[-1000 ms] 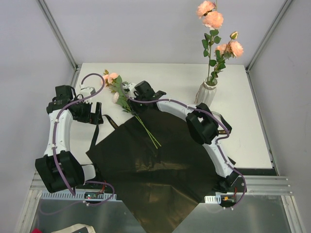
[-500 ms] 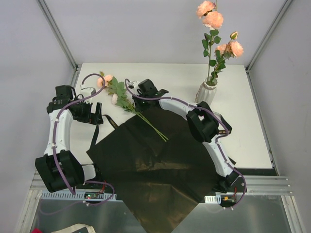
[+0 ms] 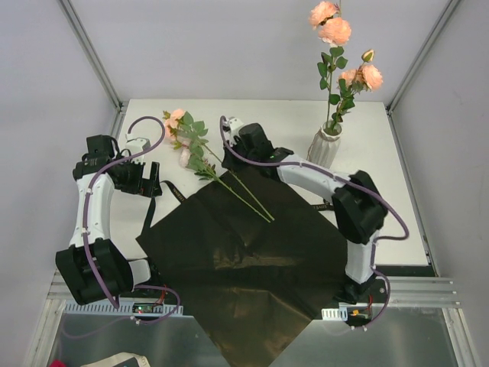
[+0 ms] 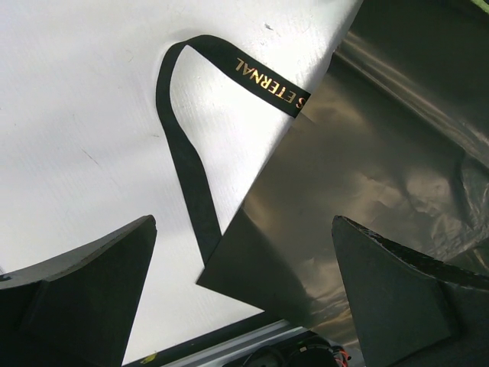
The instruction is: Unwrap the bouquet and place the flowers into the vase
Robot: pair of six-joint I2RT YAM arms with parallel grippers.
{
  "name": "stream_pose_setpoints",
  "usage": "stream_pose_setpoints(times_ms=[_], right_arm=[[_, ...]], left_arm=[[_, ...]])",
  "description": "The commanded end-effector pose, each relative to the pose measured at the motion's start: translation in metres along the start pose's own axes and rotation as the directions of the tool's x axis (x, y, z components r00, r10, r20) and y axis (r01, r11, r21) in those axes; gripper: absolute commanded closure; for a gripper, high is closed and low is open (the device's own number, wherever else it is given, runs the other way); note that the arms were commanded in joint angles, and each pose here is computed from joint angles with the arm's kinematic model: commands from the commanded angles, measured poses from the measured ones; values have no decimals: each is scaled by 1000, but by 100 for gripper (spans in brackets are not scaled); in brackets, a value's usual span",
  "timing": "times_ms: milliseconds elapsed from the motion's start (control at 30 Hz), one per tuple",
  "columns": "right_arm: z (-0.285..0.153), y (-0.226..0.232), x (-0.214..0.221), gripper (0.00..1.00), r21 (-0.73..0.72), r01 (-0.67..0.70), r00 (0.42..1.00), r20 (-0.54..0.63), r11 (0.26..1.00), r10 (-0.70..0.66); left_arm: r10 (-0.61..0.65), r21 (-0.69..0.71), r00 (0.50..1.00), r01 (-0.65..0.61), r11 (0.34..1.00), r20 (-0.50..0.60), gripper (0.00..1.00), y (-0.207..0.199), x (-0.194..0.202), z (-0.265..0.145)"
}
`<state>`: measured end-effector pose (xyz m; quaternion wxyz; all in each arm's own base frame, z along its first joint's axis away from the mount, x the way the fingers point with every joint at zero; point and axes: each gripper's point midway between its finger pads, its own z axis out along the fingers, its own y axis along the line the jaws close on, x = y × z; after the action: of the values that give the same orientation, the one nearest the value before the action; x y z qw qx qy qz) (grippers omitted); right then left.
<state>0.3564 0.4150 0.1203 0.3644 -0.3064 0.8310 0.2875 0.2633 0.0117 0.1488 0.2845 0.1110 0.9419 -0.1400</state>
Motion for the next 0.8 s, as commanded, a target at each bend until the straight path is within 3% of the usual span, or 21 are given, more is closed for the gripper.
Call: stream_pose_setpoints(times_ms=[0,267,367,467,567,633,767], right_arm=[[-71,25,-103,99,12,37,933,358,999,-39],[-187,43,-175,99,108,119,778,608,987,-160],[-254,49,-219,99,199,150,640,727,968,-249],[-334,56,-258,99,317,156,439,826,935,-353],[-406,52,-282,99,464,130,226,847,876,-482],[-440,48,-292,99,529,86,127,835,844,-536],[-482,14,-301,99,647,0,49,761,762,-647]], left_arm=[[21,-14,999,-21,1000,24,1,-2,1,-8],[23,-16,999,-23,1000,39,1,-3,-4,-14],[17,-8,999,-17,1000,39,1,-4,-6,-14],[18,-7,999,-17,1000,47,1,-4,-9,-15],[18,-4,999,-17,1000,52,1,-5,-12,-16],[19,-3,998,-19,1000,52,1,-5,-12,-16],[27,-6,998,-26,1000,51,1,-3,-14,-16]])
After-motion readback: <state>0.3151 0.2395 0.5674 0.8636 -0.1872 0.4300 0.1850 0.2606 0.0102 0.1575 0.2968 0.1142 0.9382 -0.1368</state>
